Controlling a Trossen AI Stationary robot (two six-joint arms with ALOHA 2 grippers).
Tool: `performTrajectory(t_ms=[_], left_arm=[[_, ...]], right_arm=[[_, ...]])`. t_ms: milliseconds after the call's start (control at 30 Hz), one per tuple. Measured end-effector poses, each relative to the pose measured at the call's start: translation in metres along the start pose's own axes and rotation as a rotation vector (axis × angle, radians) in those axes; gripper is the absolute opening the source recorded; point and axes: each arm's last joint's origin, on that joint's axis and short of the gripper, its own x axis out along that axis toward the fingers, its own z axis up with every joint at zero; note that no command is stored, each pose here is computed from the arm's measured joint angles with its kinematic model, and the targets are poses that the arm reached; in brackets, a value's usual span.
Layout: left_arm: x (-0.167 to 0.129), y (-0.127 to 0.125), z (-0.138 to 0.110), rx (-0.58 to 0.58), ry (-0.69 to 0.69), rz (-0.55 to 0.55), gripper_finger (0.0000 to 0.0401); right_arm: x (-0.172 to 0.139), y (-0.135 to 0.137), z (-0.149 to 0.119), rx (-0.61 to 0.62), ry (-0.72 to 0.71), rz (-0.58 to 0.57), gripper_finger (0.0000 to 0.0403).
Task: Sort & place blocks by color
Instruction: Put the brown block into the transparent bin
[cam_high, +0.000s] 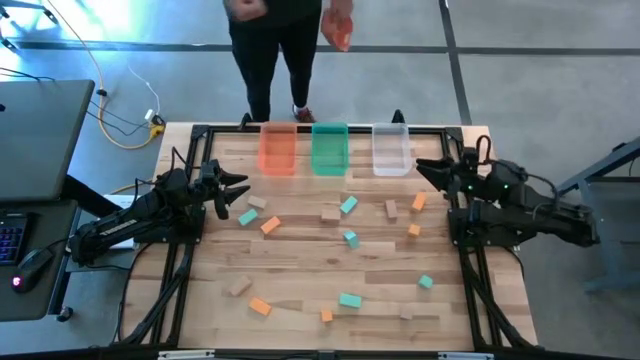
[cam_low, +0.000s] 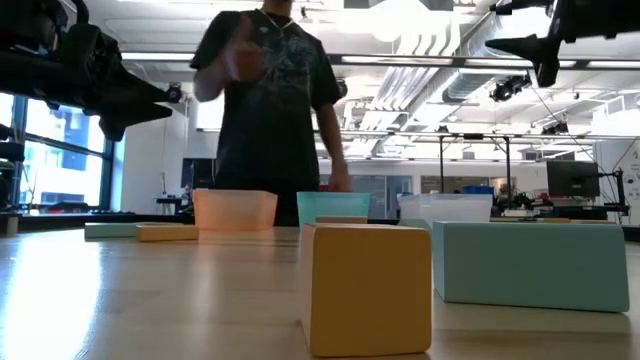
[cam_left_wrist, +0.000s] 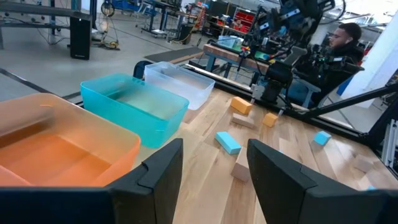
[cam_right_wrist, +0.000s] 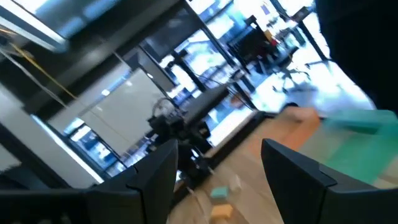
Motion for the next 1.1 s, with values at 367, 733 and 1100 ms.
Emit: performTrajectory(t_ms=[367,733,1100], left_arm=[[0.0,0.0,0.0,-0.026,0.0,0.0,0.0168],[0.0,0.0,0.0,-0.026,0.0,0.0,0.0168],[0.0,0.0,0.0,-0.026,0.0,0.0,0.0168]], right_arm=[[0.032,0.02,0.021,-0.036,0.249,-0.233,0.022],[0.078,0.017,0.008,0.037,0.466,-0.385,0.022],[0.104,0.015,-0.03,0.162,0.675,-0.511,0.022]])
